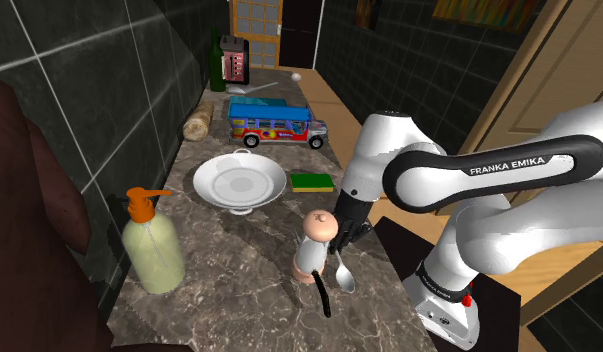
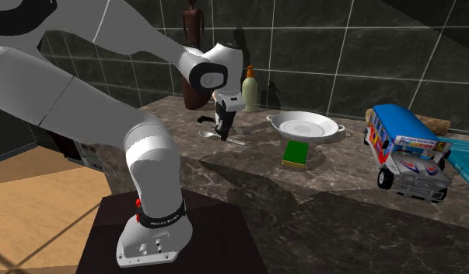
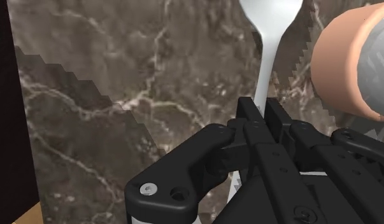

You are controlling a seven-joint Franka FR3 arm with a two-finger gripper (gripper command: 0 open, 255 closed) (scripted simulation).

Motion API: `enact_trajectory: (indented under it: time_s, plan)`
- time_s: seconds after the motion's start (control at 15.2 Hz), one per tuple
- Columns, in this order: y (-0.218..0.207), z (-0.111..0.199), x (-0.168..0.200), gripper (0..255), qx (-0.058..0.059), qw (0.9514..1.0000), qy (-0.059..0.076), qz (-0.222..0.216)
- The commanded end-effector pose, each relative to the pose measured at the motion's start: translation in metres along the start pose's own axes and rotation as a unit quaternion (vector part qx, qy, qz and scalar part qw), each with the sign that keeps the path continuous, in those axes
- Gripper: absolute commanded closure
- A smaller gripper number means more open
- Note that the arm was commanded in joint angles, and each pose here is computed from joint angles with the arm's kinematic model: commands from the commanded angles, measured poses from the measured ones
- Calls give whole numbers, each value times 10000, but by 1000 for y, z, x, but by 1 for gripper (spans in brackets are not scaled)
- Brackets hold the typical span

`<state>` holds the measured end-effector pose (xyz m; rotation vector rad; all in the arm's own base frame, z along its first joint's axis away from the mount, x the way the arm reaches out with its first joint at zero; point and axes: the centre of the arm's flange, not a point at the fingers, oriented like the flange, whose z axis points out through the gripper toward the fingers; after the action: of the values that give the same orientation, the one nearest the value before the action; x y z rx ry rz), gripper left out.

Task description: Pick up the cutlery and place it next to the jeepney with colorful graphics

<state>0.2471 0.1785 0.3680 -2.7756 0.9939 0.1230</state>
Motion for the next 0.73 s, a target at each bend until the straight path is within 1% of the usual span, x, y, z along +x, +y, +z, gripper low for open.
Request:
enact_trajectory:
  time_s: [0.0,0.66]
  plan:
    - [-2,-10,-1,255,-2,10000,-1,0]
    - [-10,-61,-9,255,-2,10000,-1,0]
